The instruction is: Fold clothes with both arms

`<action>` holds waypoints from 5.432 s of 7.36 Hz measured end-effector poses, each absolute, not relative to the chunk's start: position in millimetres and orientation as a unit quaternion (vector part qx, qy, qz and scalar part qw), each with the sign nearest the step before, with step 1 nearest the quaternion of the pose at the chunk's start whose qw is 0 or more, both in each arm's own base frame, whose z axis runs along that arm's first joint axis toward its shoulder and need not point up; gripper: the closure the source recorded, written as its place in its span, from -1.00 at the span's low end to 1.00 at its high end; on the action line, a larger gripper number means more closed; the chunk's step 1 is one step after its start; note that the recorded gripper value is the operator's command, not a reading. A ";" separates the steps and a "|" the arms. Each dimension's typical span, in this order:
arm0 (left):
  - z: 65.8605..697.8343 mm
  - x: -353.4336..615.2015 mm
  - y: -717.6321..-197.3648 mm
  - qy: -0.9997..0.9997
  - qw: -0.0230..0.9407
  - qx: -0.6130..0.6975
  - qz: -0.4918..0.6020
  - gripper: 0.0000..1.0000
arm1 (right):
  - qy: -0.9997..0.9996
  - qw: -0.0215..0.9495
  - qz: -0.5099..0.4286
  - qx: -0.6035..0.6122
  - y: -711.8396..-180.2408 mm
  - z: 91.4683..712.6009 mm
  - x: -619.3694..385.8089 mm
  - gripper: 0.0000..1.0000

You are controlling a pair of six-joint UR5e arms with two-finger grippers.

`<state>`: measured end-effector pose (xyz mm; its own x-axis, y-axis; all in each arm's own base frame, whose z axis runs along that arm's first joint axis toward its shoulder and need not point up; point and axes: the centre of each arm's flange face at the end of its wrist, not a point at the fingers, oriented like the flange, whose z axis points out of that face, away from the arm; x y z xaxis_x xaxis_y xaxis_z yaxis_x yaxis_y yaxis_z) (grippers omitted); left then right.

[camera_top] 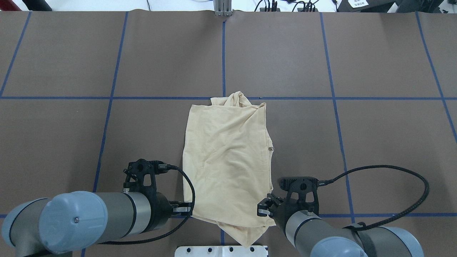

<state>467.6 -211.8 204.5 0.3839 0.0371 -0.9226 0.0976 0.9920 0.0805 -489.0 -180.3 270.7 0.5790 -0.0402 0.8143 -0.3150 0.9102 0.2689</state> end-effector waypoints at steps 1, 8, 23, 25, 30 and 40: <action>200.6 464.1 -207.5 0.549 0.834 0.056 -0.016 1.00 | -0.450 0.867 0.079 0.198 -179.9 273.2 -487.4 1.00; 189.5 459.2 -329.4 0.492 0.857 0.140 -0.057 1.00 | -0.409 0.872 0.128 0.236 -317.6 256.8 -503.1 1.00; 229.7 484.6 -517.0 0.445 0.865 0.232 0.001 -1.00 | -0.387 0.891 0.142 0.192 -434.7 219.2 -514.6 -0.99; 249.6 435.2 -513.0 0.440 0.860 0.254 0.049 -1.00 | -0.366 0.901 0.117 0.202 -418.4 193.1 -537.6 -0.86; 259.7 413.3 -516.6 0.436 0.859 0.259 0.070 -1.00 | -0.229 0.926 -0.041 0.296 -384.3 187.2 -628.8 -0.34; 259.7 413.4 -516.0 0.439 0.859 0.255 0.061 -1.00 | -0.174 0.916 -0.071 0.355 -508.0 225.1 -596.7 -1.00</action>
<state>413.4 -516.0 259.7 0.6077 0.3296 -0.7225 0.1186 0.8620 0.4929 -596.7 -508.0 225.1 0.9293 -0.2538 0.2682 0.0067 0.7379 0.6749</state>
